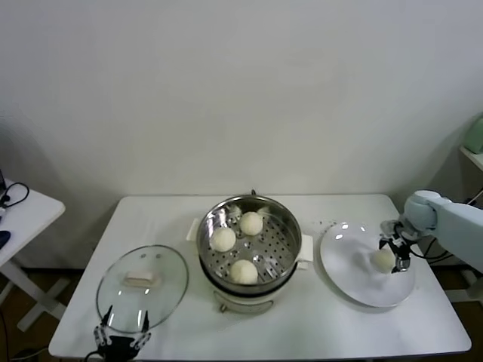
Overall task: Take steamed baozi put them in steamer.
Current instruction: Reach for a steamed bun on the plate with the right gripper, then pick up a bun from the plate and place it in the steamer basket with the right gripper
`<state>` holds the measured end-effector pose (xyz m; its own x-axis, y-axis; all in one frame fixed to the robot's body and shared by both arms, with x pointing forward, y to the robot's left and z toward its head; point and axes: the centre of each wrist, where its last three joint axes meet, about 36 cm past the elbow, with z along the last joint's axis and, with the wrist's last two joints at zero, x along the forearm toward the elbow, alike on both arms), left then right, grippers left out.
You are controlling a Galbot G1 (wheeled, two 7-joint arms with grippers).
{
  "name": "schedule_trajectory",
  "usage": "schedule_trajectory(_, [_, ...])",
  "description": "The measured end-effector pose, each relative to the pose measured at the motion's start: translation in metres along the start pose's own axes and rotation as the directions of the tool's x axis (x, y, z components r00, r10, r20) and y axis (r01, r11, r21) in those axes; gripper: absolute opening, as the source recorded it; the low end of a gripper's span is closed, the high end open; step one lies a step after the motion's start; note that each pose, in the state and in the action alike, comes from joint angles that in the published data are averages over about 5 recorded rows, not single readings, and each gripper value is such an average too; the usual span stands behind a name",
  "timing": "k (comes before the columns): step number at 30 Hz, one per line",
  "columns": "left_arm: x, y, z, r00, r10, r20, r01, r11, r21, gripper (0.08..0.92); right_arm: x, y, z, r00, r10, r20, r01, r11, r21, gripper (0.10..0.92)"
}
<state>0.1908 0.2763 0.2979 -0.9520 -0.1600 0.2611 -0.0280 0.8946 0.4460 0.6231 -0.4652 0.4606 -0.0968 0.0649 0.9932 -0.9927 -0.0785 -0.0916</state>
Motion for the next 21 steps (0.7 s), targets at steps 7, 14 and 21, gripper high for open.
schedule_trajectory(7, [-0.001,0.0,-0.002,1.0,0.0,0.007,0.0,1.0,-0.001,0.823,0.001,0.002,0.003,1.0,0.016,-0.008,-0.017,1.0,-0.013,0.665])
schedule_trajectory(14, [0.0,0.002,-0.002,0.9999,-0.001,0.012,0.002,1.0,-0.004,0.823,0.013,0.004,0.001,1.0,0.03,-0.005,-0.031,0.999,-0.024,0.598])
schedule_trajectory(21, [-0.001,0.003,-0.007,0.9998,-0.003,0.022,0.003,1.0,-0.003,0.823,0.073,-0.012,-0.025,0.997,0.064,0.046,-0.064,0.998,0.008,0.594])
